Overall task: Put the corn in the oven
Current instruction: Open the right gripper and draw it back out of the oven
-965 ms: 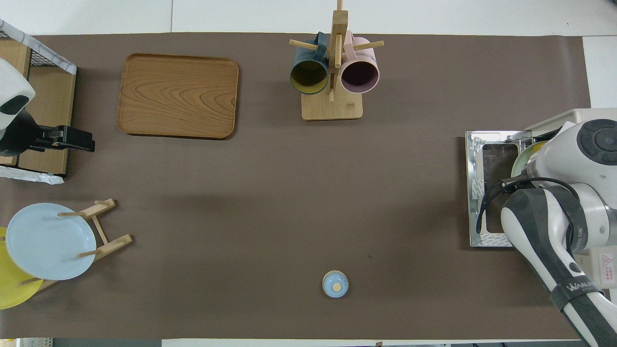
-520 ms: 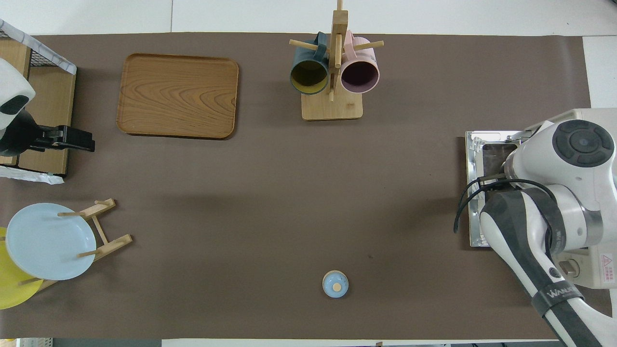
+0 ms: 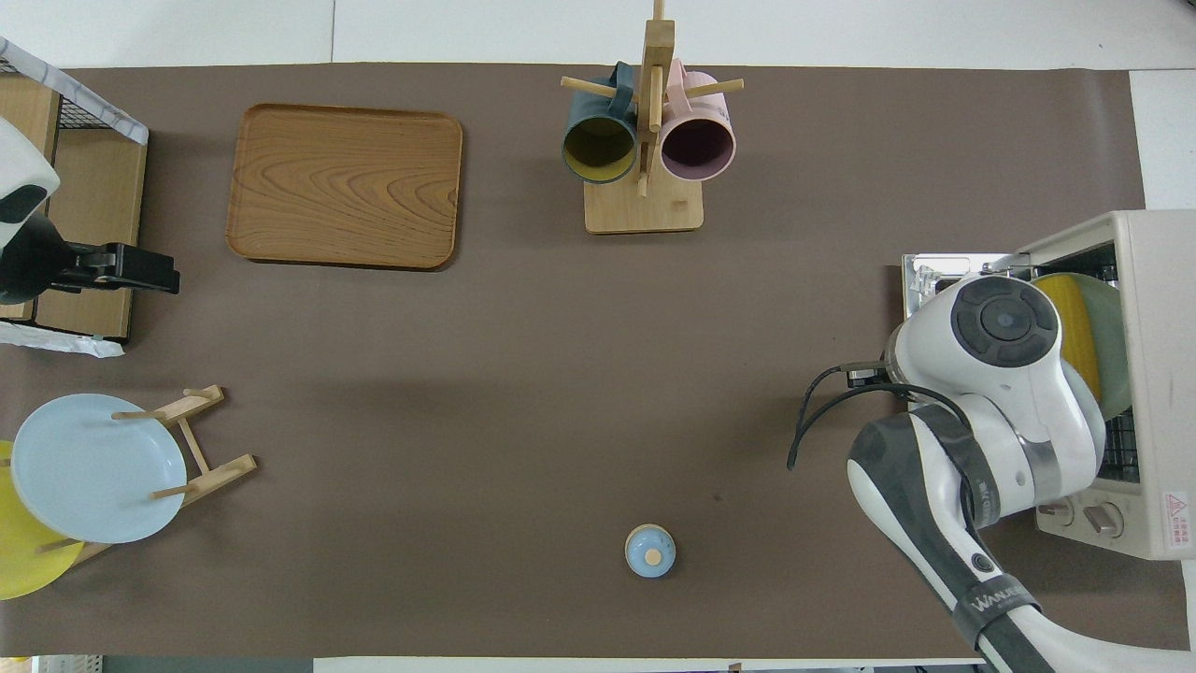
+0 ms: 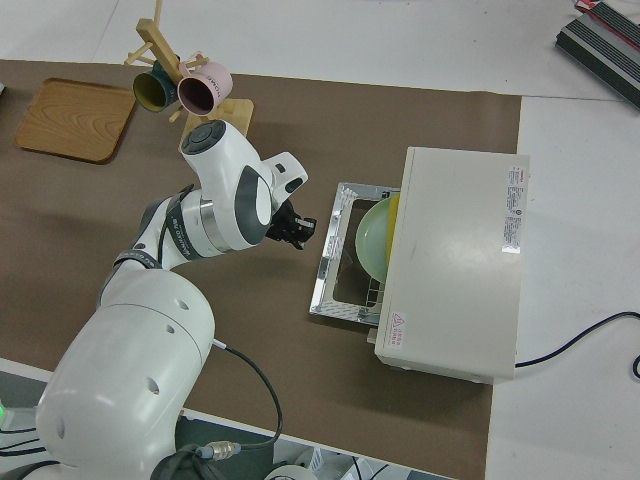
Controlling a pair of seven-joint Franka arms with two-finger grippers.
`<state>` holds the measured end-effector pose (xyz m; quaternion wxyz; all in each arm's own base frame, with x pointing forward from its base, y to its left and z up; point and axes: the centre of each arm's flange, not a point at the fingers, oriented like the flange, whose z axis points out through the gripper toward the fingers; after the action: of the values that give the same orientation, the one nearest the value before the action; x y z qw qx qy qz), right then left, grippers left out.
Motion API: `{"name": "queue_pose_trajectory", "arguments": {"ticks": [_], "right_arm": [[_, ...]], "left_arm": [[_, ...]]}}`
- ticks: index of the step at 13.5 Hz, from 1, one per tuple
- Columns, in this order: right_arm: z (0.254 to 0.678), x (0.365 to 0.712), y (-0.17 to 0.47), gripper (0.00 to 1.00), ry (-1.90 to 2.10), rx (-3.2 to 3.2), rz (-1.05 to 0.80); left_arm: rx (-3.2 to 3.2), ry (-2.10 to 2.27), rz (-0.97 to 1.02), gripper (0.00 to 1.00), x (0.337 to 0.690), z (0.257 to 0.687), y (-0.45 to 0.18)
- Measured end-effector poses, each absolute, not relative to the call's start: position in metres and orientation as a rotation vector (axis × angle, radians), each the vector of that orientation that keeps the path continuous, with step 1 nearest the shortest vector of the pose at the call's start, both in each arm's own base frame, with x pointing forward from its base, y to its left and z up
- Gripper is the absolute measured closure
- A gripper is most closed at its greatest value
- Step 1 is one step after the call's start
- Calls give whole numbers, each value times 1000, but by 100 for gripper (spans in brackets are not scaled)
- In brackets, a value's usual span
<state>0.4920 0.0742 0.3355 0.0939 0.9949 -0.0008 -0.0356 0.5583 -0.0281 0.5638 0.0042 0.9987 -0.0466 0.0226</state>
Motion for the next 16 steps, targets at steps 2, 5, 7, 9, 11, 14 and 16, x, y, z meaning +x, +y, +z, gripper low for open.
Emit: {"name": "queue_pose_trajectory", "arguments": {"ticks": [2,5,7,9,11,14,16], "right_arm": [[317,481,70,99,-7,2960,-105],[306,470,63,99,-20,2961,-124],[298,465,55,99,-39,2966,-122],[295,463,52,99,-48,2967,-125],[295,463,51,99,-51,2967,-127],[293,460,49,99,-56,2958,-159],[293,458,48,99,-56,2950,-183]], "left_arm": [[3129,-146,72,0,558,564,-28],[3129,-146,72,0,558,564,-28],[3129,-145,72,0,558,564,-28],[3129,-144,72,0,558,564,-28],[3129,-143,72,0,558,564,-27],[3129,-143,72,0,558,564,-27],[3129,-143,73,0,558,564,-27]]}}
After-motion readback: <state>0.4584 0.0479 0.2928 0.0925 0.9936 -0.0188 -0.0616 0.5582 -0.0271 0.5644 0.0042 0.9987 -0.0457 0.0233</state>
